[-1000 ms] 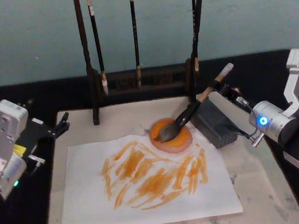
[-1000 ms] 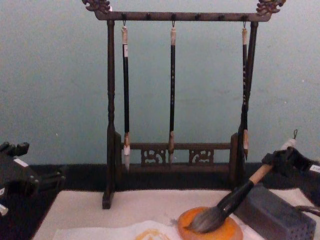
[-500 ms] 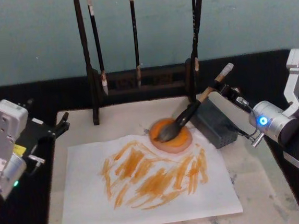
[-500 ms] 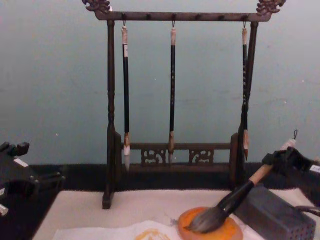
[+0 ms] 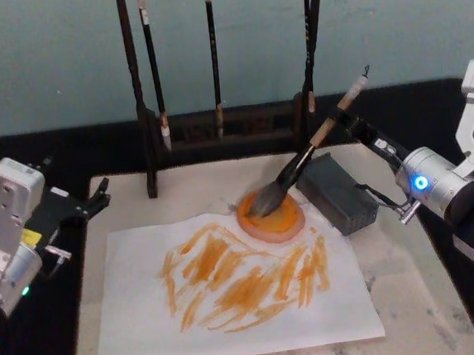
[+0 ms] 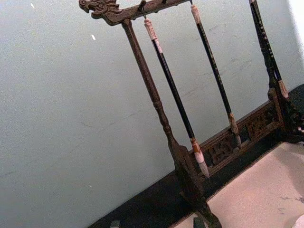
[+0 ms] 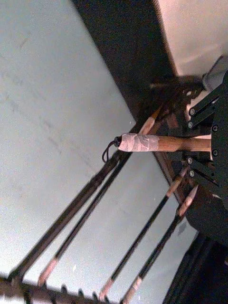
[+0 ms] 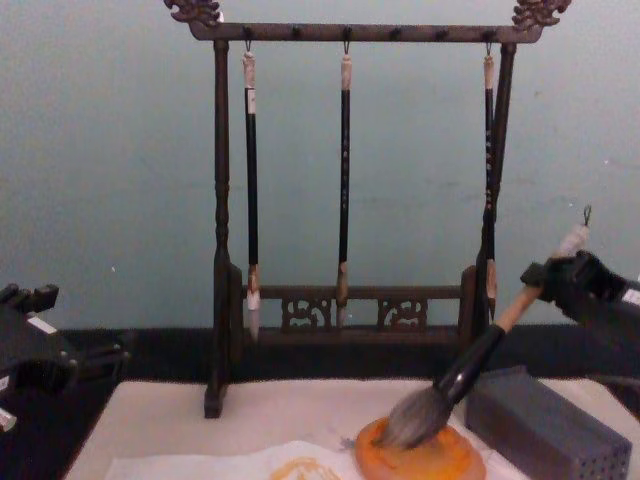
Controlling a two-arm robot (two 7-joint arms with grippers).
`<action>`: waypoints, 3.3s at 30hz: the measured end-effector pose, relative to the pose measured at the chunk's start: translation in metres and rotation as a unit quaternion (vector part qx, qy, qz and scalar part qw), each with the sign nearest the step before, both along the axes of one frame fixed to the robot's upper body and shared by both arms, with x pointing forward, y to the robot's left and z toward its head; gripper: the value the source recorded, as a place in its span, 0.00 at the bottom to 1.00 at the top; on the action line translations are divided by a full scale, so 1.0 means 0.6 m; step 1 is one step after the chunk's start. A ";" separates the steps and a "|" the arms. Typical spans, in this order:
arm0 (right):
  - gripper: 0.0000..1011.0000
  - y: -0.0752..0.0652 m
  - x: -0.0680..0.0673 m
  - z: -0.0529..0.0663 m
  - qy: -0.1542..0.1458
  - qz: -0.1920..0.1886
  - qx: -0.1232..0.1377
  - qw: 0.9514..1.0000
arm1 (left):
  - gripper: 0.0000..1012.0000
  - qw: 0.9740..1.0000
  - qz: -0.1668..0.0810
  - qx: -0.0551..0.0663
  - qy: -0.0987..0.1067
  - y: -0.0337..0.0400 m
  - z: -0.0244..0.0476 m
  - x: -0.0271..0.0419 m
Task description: Pick up the brush from the inkstone, write on the paper, then place the brush back to its original position.
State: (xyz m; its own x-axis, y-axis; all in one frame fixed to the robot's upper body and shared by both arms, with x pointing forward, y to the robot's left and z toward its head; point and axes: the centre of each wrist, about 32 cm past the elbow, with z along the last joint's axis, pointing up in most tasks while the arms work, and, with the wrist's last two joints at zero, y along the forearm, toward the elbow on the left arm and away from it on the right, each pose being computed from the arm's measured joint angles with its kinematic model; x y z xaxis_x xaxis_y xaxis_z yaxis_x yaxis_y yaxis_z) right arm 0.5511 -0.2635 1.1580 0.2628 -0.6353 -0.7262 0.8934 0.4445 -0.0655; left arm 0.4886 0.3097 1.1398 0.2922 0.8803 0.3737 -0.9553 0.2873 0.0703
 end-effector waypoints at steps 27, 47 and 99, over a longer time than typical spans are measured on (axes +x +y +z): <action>0.17 0.074 -0.036 0.056 -0.141 0.103 -0.101 0.979 | 0.99 1.000 0.000 0.000 0.000 0.000 0.000 0.000; 0.17 0.154 -0.036 0.062 -0.214 0.187 -0.175 0.943 | 0.99 1.000 0.000 0.000 0.000 0.000 0.000 0.000; 0.17 0.206 -0.053 0.030 -0.258 0.301 -0.210 0.894 | 0.99 1.000 0.000 0.000 0.000 0.000 0.000 0.000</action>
State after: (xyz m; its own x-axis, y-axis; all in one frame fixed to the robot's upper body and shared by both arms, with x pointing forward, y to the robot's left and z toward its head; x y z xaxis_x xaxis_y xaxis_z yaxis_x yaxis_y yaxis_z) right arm 0.5192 -0.1398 1.1759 0.8793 -0.4550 -0.1409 0.4610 0.8873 0.0121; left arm 0.4886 0.3097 1.1398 0.2923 0.8803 0.3737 -0.9552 0.2873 0.0703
